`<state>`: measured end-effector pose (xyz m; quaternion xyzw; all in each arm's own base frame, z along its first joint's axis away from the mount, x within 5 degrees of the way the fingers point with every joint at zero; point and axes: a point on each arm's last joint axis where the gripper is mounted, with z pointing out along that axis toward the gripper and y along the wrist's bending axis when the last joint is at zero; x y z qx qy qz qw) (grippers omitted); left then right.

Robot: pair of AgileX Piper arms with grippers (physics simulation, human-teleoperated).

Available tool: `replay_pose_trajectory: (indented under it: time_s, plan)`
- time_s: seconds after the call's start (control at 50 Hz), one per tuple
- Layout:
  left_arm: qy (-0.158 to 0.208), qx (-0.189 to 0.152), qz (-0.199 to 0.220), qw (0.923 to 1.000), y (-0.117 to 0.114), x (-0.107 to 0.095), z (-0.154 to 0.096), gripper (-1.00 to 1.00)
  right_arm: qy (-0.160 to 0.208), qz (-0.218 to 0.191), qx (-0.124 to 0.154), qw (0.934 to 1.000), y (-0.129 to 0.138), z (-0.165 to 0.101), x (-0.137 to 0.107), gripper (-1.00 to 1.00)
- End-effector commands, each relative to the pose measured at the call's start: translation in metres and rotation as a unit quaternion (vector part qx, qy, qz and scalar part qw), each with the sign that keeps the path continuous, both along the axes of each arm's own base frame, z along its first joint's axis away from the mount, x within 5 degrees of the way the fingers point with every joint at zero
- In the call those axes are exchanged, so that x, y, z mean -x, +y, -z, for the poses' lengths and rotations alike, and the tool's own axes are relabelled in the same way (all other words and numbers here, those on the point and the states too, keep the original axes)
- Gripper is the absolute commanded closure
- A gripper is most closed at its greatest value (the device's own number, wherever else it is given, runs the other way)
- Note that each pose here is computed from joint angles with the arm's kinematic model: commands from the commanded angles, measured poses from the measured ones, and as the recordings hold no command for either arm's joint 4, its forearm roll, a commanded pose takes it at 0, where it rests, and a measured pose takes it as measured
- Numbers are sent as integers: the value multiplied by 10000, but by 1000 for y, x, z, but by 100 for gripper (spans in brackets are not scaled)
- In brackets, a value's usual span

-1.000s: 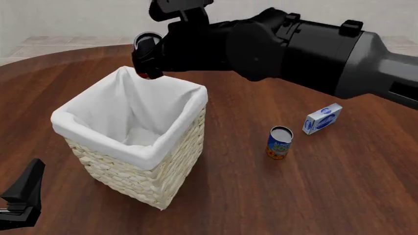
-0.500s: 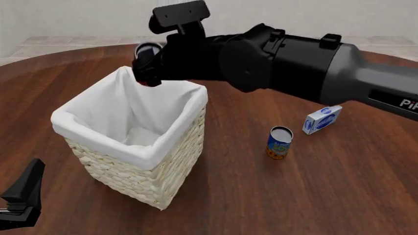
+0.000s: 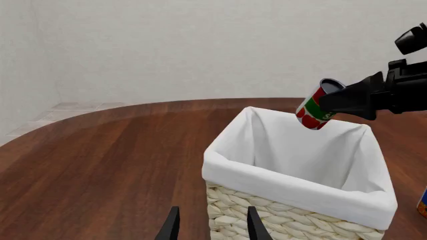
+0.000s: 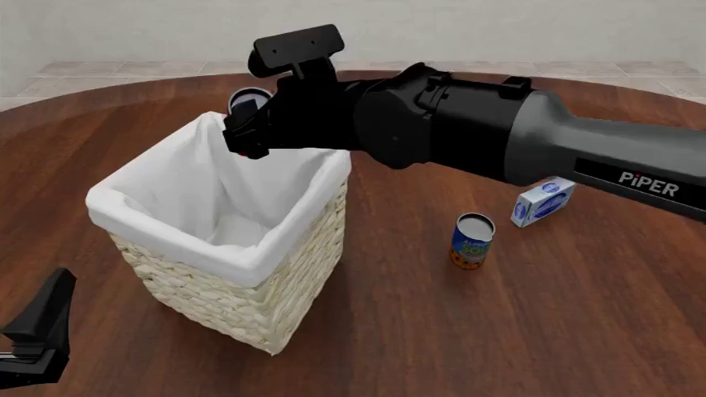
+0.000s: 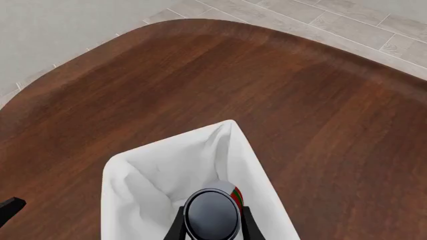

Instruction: Pick up the tomato sauce, and put it in the basket.

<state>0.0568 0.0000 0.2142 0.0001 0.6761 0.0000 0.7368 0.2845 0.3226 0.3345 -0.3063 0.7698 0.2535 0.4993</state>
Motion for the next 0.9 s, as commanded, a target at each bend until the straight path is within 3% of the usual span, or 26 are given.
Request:
replay_pose_trajectory:
  time_s: [0.02,0.9]
  plan:
    - [0,0,-1,10000,0,0,0,-100,50,58,-23,10000,5,6,-9,100]
    - [0,0,1,10000,0,0,0,-100,187,-43,-109,9998,21,26,-3,100]
